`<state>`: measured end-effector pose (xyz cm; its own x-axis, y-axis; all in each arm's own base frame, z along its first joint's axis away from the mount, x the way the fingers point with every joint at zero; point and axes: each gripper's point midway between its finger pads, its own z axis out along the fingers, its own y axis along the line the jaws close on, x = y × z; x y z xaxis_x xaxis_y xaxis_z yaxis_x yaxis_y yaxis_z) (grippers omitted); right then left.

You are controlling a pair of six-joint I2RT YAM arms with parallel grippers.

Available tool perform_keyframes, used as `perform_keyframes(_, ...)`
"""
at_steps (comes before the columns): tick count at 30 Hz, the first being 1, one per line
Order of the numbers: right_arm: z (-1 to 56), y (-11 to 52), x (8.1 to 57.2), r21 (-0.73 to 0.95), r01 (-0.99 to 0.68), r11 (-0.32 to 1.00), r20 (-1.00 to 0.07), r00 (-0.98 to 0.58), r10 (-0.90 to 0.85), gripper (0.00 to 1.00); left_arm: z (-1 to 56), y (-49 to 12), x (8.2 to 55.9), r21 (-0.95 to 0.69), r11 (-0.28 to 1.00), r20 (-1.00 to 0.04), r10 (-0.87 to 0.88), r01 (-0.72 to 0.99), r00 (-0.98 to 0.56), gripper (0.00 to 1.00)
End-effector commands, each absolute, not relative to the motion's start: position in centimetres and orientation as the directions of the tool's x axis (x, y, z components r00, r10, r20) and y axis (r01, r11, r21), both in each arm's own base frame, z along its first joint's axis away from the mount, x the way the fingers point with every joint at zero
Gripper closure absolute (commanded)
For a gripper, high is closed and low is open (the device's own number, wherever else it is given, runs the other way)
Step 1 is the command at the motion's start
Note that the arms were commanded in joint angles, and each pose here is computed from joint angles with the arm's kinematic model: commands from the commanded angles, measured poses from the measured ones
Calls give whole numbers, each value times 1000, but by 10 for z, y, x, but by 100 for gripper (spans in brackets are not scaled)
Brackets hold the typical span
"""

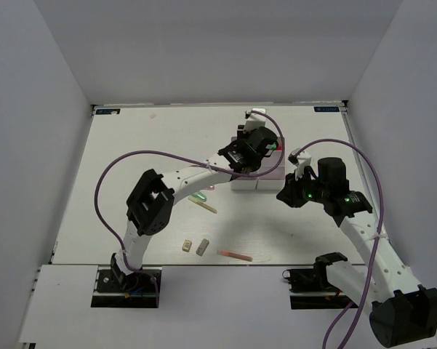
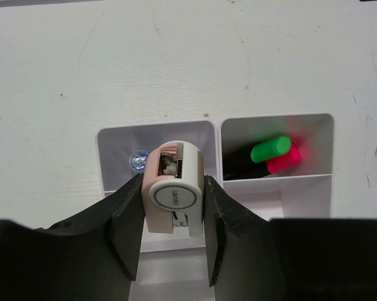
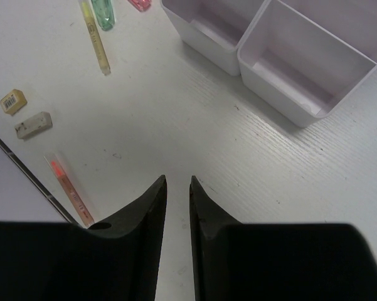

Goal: Sort the stationery into containers
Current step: Place the stationery in the storage box.

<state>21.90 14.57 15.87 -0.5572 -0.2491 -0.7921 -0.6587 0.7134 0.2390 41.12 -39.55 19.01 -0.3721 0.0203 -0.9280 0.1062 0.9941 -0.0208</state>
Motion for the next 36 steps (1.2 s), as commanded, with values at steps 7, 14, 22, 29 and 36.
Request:
perform_keyframes(7,166,148,220,233,-675,700,-813,-530,-241,74,186,-387,418,-54,997,-917,-24,63,-398,100)
perform_keyframes(14,167,149,220,232,-677,698,-815,-527,-241,74,177,-386,417,-55,997,-909,-27,56,-415,100)
perform_keyframes(22,166,148,220,234,-676,699,-814,-530,-240,74,166,-382,416,-42,998,-902,-19,44,-432,95)
perform_keyframes(29,166,149,219,235,-680,694,-813,-529,-243,74,161,-378,415,-38,999,-897,-21,28,-441,84)
perform_keyframes(36,166,149,219,237,-680,693,-813,-529,-241,74,159,-374,413,-24,1000,-896,-15,16,-443,64)
